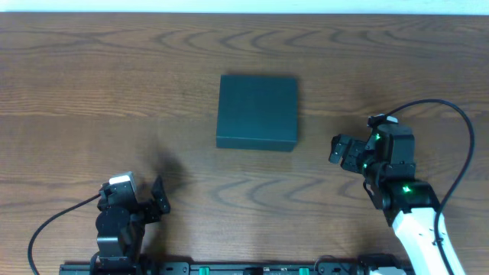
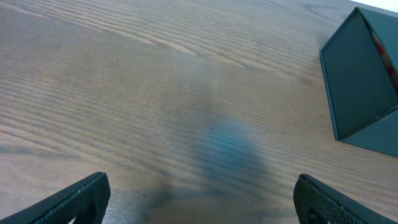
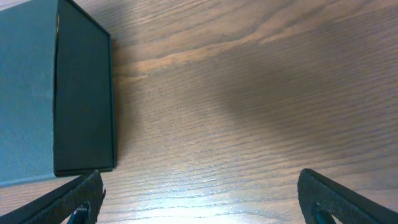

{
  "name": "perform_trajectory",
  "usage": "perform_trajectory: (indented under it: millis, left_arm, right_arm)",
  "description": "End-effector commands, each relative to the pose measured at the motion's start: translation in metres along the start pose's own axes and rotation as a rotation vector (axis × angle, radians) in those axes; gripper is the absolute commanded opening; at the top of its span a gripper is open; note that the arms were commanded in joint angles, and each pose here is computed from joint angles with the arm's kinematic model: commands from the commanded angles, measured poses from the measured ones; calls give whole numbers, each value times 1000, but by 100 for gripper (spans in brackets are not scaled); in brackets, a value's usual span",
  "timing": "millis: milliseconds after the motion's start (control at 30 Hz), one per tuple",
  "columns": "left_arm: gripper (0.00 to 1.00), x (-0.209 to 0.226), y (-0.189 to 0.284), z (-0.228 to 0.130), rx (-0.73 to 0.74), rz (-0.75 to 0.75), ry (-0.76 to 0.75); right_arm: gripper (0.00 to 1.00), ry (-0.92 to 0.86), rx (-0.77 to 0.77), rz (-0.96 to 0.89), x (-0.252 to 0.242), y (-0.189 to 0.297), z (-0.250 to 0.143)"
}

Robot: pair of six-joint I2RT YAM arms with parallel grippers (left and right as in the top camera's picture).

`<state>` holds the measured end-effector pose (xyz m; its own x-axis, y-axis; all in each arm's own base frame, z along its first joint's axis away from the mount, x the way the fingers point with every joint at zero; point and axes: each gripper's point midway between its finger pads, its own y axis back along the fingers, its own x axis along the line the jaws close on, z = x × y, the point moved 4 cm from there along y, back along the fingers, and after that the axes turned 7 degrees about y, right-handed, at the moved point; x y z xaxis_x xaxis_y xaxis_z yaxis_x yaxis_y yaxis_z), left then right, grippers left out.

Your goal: Pack container

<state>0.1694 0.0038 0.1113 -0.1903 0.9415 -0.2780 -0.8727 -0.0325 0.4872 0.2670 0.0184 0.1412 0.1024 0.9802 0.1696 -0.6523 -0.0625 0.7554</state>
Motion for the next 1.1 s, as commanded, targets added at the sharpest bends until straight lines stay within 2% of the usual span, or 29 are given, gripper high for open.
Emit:
perform_trajectory:
  millis: [0,100,267,467,867,1067]
  left_arm:
    - [95,3,-1,0,-10,19,-9]
    - [95,3,-1,0,-10,19,-9]
    - [95,3,-1,0,-10,19,-9]
    - [95,3,-1,0,-10,19,-9]
    - [95,3,-1,0,-10,19,-9]
    - [95,3,-1,0,-10,19,-9]
  right_arm:
    - [99,6,-22,-7,-1,4,5]
    - [99,15,-57,-20,-3,14,8]
    - [99,60,-191,-193,-26,46,18]
    - [99,189,-325,-196,-31,70,-3]
    - [99,195,-432,-98,-33,41,-58]
    - [99,182,-528,-83,-33,46,-57]
